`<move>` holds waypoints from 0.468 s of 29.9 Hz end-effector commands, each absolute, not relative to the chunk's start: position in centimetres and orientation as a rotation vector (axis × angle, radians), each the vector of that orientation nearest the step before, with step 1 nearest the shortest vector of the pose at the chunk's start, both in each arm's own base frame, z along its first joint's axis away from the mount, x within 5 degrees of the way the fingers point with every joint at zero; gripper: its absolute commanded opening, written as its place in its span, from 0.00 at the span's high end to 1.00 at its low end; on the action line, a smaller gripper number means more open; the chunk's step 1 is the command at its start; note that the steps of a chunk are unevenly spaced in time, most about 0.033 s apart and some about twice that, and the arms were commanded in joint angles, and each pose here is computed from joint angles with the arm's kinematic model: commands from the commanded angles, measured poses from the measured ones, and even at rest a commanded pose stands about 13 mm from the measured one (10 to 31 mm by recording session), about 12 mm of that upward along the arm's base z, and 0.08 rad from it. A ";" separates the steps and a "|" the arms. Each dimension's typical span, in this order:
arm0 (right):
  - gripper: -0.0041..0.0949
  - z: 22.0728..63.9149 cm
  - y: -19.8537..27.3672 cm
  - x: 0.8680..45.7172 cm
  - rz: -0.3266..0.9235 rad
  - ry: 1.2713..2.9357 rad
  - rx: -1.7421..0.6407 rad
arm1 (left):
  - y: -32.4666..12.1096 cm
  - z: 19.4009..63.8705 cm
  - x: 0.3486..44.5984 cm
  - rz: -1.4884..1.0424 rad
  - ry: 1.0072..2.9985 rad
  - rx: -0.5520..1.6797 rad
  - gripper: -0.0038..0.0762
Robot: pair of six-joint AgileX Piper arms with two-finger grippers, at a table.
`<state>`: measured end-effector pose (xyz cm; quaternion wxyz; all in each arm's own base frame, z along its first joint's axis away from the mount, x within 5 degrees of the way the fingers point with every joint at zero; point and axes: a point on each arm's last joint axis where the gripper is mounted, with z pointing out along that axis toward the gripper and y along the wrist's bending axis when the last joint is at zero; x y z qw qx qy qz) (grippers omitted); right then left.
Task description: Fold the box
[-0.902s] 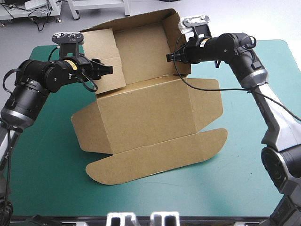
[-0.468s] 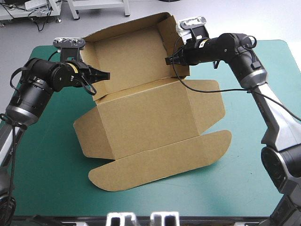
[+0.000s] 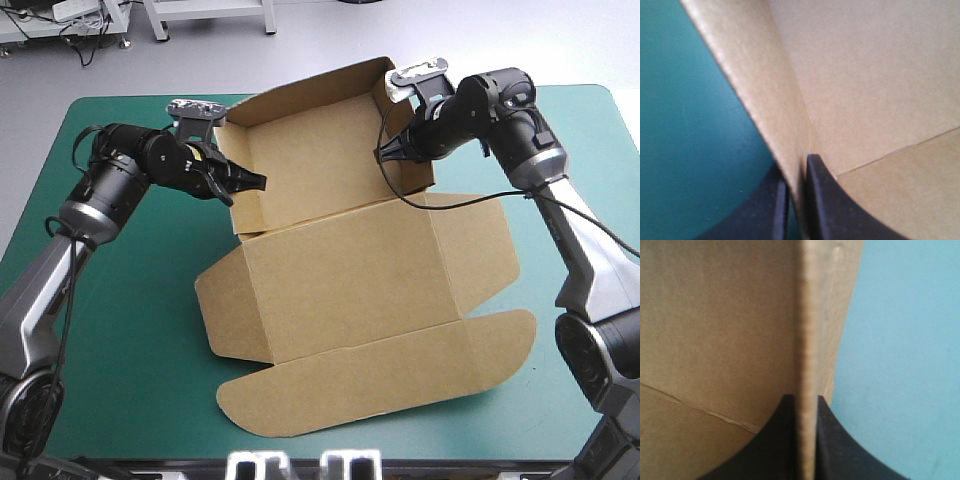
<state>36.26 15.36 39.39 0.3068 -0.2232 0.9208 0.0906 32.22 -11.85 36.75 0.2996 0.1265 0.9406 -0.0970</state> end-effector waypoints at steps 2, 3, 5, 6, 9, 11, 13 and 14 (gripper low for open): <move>0.98 41.9 15.6 33.9 0.297 2.422 -0.668 | -13.8 37.1 32.8 -0.298 2.443 0.500 0.96; 0.98 41.2 15.5 34.3 0.300 2.453 -0.659 | -14.2 36.8 32.9 -0.296 2.467 0.532 0.96; 0.98 40.1 15.6 34.6 0.322 2.495 -0.645 | -15.3 36.5 33.2 -0.285 2.502 0.608 0.96; 0.98 39.4 15.6 34.9 0.333 2.517 -0.643 | -15.7 36.4 33.3 -0.278 2.512 0.640 0.96; 0.98 37.3 15.8 35.5 0.324 2.586 -0.640 | -17.1 36.6 34.1 -0.264 2.524 0.730 0.96; 0.98 36.1 15.9 35.6 0.322 2.629 -0.635 | -18.0 36.4 34.7 -0.233 2.541 0.771 0.96; 0.98 34.7 15.9 35.7 0.317 2.675 -0.637 | -18.4 35.9 35.6 -0.183 2.571 0.803 0.96; 0.98 34.1 15.9 35.7 0.319 2.699 -0.631 | -18.5 35.7 35.9 -0.158 2.592 0.817 0.96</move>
